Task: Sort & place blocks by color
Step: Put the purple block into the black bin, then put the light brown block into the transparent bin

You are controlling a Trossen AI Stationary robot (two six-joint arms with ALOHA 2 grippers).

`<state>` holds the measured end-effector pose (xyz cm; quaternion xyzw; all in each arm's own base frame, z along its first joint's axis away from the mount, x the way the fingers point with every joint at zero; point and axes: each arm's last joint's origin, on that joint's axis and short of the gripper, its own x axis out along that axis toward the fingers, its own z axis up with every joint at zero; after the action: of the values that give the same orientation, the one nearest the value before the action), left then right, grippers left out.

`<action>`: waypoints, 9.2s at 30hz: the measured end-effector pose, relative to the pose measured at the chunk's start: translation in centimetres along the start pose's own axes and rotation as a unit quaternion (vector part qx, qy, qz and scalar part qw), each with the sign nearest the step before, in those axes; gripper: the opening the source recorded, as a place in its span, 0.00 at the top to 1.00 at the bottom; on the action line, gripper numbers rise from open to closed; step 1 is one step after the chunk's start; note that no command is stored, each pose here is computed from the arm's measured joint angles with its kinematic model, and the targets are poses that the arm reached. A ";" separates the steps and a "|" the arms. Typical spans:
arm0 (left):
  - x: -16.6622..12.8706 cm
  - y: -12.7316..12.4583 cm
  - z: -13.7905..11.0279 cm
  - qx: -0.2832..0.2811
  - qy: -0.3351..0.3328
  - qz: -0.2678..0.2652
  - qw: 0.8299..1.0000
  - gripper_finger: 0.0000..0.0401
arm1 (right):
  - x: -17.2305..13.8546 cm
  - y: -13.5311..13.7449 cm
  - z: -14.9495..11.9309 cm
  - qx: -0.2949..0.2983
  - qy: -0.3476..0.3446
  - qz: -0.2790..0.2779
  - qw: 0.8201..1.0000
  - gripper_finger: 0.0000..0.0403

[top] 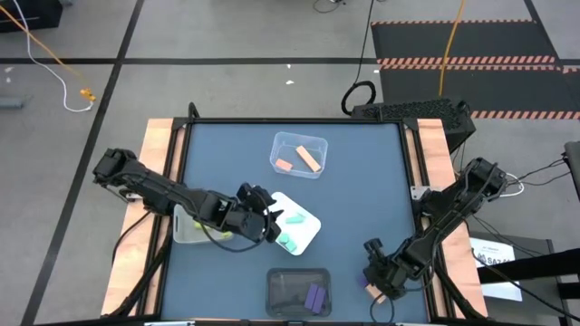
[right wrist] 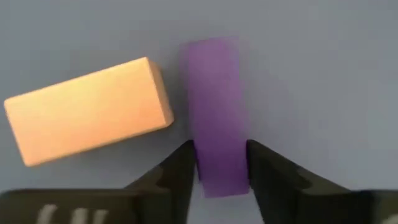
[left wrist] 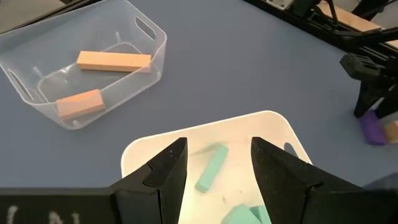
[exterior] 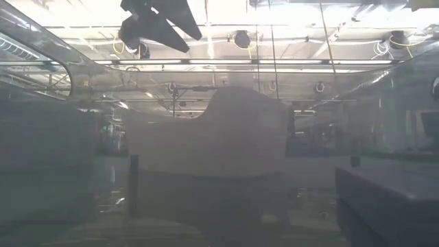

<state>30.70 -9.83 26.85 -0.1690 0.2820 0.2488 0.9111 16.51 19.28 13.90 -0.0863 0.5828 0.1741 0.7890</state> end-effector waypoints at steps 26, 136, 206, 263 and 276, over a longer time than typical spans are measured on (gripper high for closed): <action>0.0 -0.1 0.1 -0.018 -0.023 0.013 0.999 0.56 | -9.2 -9.7 6.0 0.038 -0.339 -0.331 0.880 0.80; 6.9 2.0 6.0 -0.125 -0.103 -0.114 0.980 0.86 | -7.3 -15.7 7.3 0.047 -0.256 -0.485 0.835 0.49; 2.0 -9.9 -9.0 -0.082 0.188 -0.329 0.922 0.39 | -1.7 1.7 -2.2 0.357 -0.225 0.241 0.874 0.43; 3.6 -9.1 -7.2 -0.069 0.152 -0.336 0.927 0.38 | -5.2 1.7 2.6 0.529 0.024 0.065 0.845 0.42; 3.5 -9.1 -7.5 -0.025 0.168 -0.350 0.921 0.38 | -0.2 2.3 3.0 0.583 0.103 0.040 0.805 0.43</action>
<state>34.95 -19.36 20.35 -0.3193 0.3478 -0.1111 0.8745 18.28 22.36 15.13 0.3960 0.6550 -0.1768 0.6187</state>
